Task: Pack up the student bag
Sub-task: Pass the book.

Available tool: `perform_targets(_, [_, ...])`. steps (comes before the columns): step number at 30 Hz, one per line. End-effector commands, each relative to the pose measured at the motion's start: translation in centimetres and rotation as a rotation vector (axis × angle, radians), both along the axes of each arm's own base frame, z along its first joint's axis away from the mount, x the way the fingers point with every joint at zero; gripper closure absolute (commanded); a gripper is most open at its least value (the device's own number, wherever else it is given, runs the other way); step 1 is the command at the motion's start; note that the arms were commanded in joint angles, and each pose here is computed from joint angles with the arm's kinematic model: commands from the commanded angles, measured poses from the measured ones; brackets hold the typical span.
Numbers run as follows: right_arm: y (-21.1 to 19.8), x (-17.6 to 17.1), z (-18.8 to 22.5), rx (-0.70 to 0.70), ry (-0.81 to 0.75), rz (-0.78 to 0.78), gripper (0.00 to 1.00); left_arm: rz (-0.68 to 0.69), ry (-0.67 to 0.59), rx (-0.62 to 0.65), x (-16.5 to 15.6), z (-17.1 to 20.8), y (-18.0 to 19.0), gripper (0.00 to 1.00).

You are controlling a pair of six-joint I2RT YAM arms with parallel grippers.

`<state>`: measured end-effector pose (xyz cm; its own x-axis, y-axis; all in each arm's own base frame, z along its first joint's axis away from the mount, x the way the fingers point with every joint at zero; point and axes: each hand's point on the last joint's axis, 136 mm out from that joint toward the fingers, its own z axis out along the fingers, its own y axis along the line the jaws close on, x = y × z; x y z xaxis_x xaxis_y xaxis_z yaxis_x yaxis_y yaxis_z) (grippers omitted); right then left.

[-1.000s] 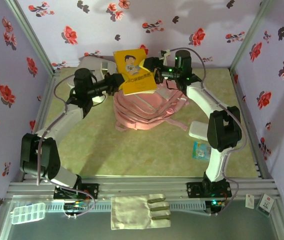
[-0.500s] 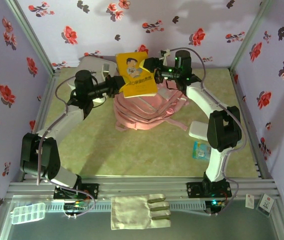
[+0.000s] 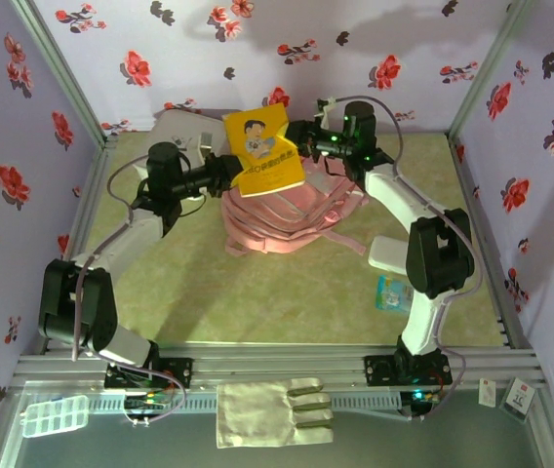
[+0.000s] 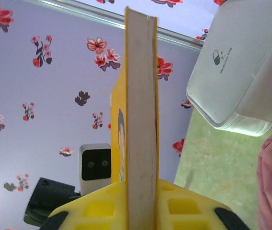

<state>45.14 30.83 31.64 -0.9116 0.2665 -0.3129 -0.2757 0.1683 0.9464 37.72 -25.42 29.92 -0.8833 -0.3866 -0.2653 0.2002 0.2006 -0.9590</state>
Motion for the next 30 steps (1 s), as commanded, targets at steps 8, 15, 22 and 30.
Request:
perform_targets(8, [-2.9, 1.9, 3.2, 0.130, 0.001, -0.303, 0.98, 0.354, -0.054, 0.042, 0.4, -0.4, 3.0, 0.27])
perform_targets(15, [-3.2, 3.1, 1.0, 0.190, 0.100, -0.434, 0.99, 0.487, 0.008, 0.013, -0.1, -2.4, 1.5, 0.11])
perform_targets(22, [-2.0, 2.5, -1.3, 0.177, 0.178, -0.501, 0.99, 0.617, 0.109, 0.001, 0.8, -4.6, -0.1, 0.12])
perform_targets(30, [-1.7, 1.5, -3.0, 0.173, 0.222, -0.553, 0.99, 0.739, 0.047, -0.074, 1.7, -3.1, 0.0, 0.23])
